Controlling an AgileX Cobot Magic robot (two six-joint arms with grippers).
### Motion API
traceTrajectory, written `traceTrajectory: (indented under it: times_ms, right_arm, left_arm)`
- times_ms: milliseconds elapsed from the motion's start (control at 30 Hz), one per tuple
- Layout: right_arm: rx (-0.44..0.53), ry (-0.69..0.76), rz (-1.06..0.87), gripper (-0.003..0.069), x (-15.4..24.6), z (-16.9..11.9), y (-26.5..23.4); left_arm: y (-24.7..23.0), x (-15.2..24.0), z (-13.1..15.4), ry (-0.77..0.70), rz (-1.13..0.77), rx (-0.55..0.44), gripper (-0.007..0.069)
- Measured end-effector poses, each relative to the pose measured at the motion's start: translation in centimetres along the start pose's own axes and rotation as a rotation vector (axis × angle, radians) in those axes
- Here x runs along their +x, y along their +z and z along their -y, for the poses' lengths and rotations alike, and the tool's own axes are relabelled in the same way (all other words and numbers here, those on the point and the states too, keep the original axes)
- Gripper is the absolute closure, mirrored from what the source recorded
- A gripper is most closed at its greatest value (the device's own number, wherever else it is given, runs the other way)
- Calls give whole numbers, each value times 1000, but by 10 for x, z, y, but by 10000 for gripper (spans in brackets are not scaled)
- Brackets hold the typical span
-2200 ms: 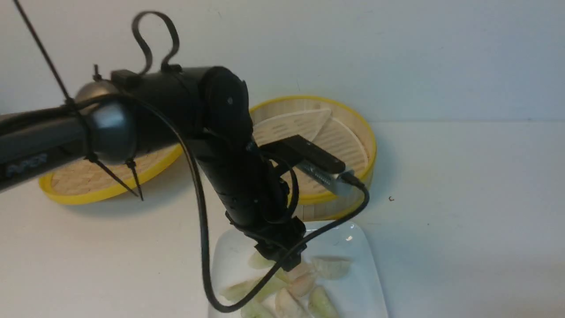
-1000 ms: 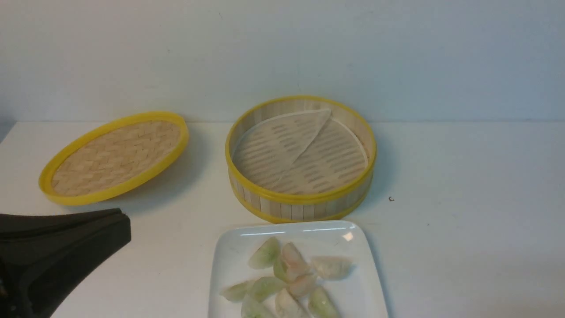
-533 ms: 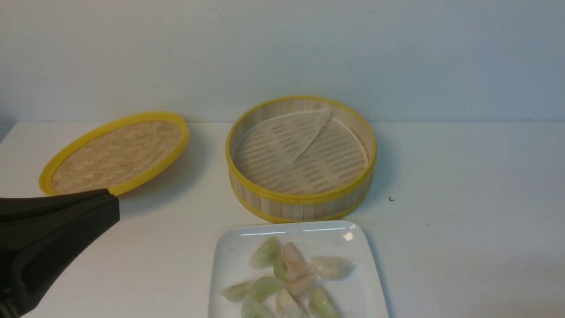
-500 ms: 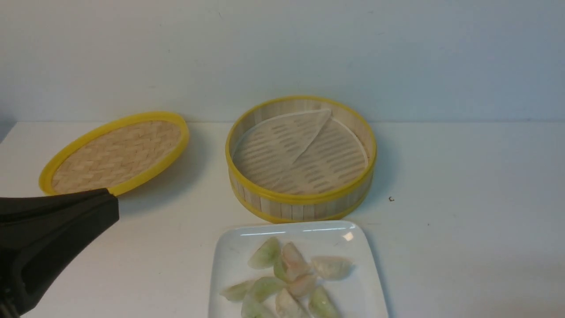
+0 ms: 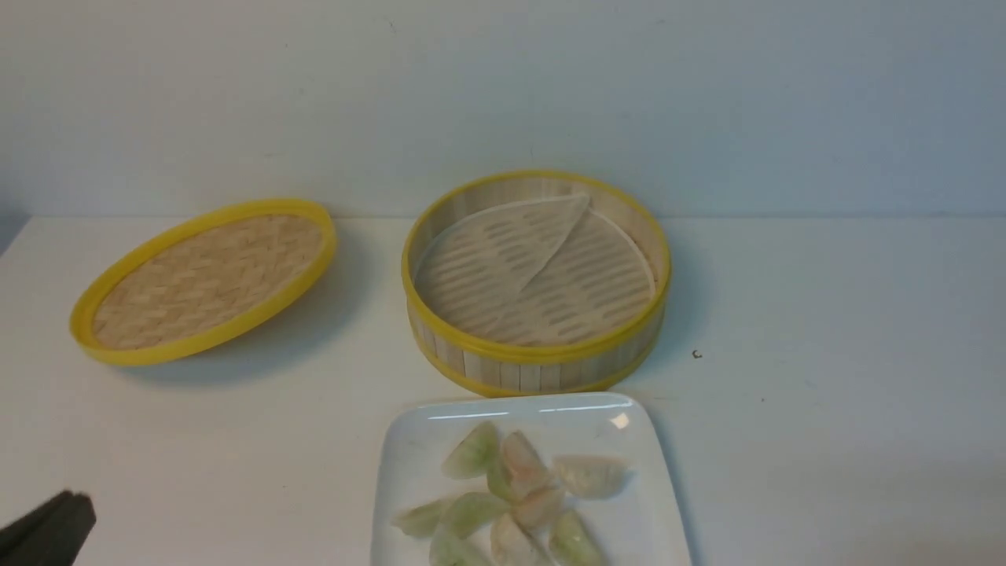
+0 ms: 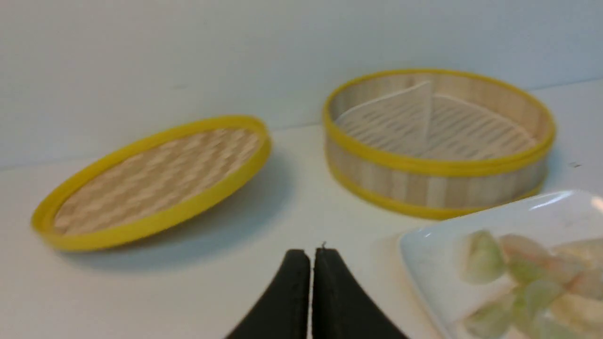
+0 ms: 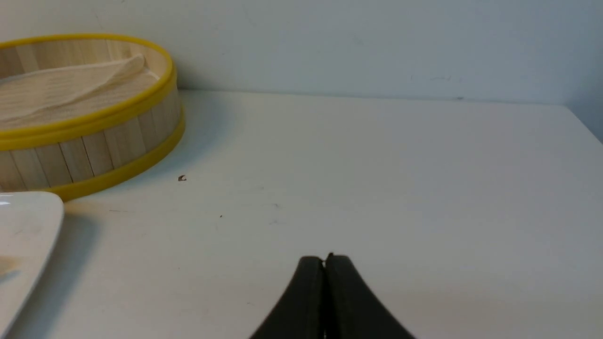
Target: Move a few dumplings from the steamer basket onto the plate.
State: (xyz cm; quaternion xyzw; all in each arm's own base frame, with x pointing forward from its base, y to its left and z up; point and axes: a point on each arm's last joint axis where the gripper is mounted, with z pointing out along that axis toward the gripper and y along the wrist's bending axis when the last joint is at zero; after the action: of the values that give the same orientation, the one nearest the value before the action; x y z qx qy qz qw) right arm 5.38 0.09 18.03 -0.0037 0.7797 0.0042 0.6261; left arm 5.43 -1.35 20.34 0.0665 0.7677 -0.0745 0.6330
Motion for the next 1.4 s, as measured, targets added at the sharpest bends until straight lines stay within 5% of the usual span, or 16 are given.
traceTrajectory:
  times_ms: [267, 1400]
  right_arm:
    - [0, 11, 1, 673, 0, 0, 0]
    - [0, 11, 1, 673, 0, 0, 0]
  left_arm:
    - [3, 33, -8, 68, -123, -115, 631]
    - [3, 33, -6, 79, -125, -74, 631]
